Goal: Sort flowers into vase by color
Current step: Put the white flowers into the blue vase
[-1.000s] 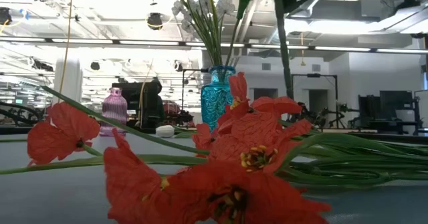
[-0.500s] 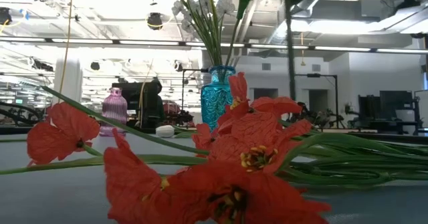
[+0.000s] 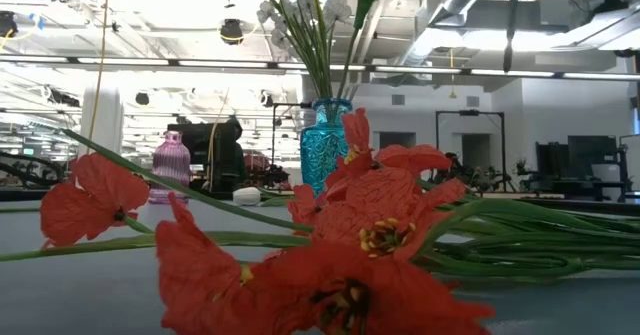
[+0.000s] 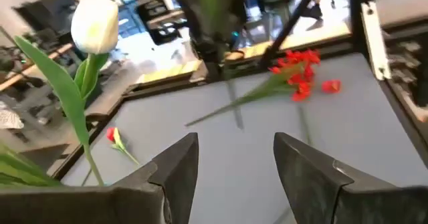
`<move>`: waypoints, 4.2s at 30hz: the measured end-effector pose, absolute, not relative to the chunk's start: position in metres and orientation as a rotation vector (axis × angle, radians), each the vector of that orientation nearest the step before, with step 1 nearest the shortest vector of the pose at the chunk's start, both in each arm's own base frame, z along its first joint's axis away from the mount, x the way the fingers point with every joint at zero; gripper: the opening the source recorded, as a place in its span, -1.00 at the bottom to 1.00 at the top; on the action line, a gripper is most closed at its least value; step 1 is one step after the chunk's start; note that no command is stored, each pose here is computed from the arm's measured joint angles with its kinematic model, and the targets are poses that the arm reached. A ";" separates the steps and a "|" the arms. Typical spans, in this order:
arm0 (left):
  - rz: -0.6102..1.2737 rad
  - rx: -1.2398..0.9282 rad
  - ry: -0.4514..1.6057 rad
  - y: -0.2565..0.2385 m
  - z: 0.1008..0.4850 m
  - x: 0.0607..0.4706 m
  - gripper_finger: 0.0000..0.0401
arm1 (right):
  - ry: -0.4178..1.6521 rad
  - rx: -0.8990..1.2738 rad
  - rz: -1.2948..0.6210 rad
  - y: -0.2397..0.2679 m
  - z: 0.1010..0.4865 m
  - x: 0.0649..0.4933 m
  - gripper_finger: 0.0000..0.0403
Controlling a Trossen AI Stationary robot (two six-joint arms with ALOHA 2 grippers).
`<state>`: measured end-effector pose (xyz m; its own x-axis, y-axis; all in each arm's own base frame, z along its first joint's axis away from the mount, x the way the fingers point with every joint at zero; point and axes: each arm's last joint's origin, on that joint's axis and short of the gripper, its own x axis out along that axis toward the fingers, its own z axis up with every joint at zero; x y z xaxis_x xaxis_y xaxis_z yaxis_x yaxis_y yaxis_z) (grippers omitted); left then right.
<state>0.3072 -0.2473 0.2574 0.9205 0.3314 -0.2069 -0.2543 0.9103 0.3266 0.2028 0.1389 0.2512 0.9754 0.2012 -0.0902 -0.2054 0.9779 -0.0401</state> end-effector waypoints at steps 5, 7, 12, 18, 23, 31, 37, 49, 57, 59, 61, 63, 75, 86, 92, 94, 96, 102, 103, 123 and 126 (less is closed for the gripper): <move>0.314 0.309 0.338 -0.242 0.265 0.285 -0.08 | -0.016 0.009 0.015 0.102 0.247 0.182 -0.82; 0.327 0.295 0.365 -0.240 0.264 0.278 -0.08 | -0.044 0.027 -0.061 0.087 0.242 0.177 -0.82; 0.417 0.248 0.370 -0.236 0.251 0.266 -0.08 | -0.149 0.107 -0.252 0.046 0.238 0.175 -0.82; 0.417 0.126 0.327 -0.229 0.218 0.263 -0.08 | -0.310 0.195 -0.178 0.016 0.247 0.188 -0.82; 0.412 0.101 0.307 -0.217 0.196 0.263 -0.08 | -0.300 0.253 -0.201 0.004 0.235 0.202 -0.82; 0.407 0.124 0.337 -0.208 0.189 0.266 -0.08 | -0.331 0.278 -0.143 0.011 0.234 0.236 -0.82; 0.396 0.161 0.348 -0.208 0.189 0.266 -0.08 | -0.292 0.271 -0.149 0.012 0.233 0.260 -0.82; 0.357 0.145 0.371 -0.209 0.188 0.266 -0.08 | -0.241 0.246 -0.156 0.014 0.226 0.274 -0.82; 0.357 0.144 0.370 -0.209 0.188 0.266 -0.08 | -0.241 0.268 -0.133 0.015 0.227 0.274 -0.82; 0.357 0.144 0.371 -0.209 0.187 0.266 -0.08 | -0.228 0.268 -0.132 0.015 0.225 0.274 -0.82; 0.358 0.144 0.370 -0.209 0.187 0.266 -0.08 | -0.208 0.265 -0.134 0.015 0.223 0.274 -0.82; 0.358 0.144 0.370 -0.209 0.187 0.266 -0.08 | -0.197 0.263 -0.135 0.015 0.221 0.275 -0.82; 0.356 0.144 0.372 -0.209 0.187 0.266 -0.08 | -0.187 0.264 -0.136 0.015 0.204 0.285 -0.82; 0.353 0.145 0.376 -0.209 0.187 0.266 -0.08 | -0.158 0.283 -0.138 0.016 0.194 0.289 -0.75; 0.353 0.144 0.375 -0.209 0.187 0.266 -0.08 | -0.162 0.286 -0.137 0.016 0.196 0.291 -0.64; 0.353 0.144 0.375 -0.209 0.187 0.266 -0.08 | -0.150 0.284 -0.138 0.016 0.197 0.294 -0.60; 0.353 0.143 0.375 -0.209 0.187 0.266 -0.08 | -0.134 0.282 -0.140 0.016 0.198 0.297 -0.55; 0.326 0.135 0.390 -0.210 0.186 0.266 -0.08 | -0.003 0.261 -0.156 0.017 0.198 0.308 -0.35; 0.323 0.134 0.392 -0.210 0.186 0.266 -0.08 | 0.015 0.258 -0.155 0.018 0.198 0.310 -0.31; 0.307 0.130 0.401 -0.211 0.186 0.266 -0.08 | 0.372 0.161 -0.103 0.014 0.245 0.291 0.01; 0.308 0.123 0.400 -0.211 0.186 0.266 -0.08 | 0.427 0.158 -0.125 0.009 0.255 0.281 0.01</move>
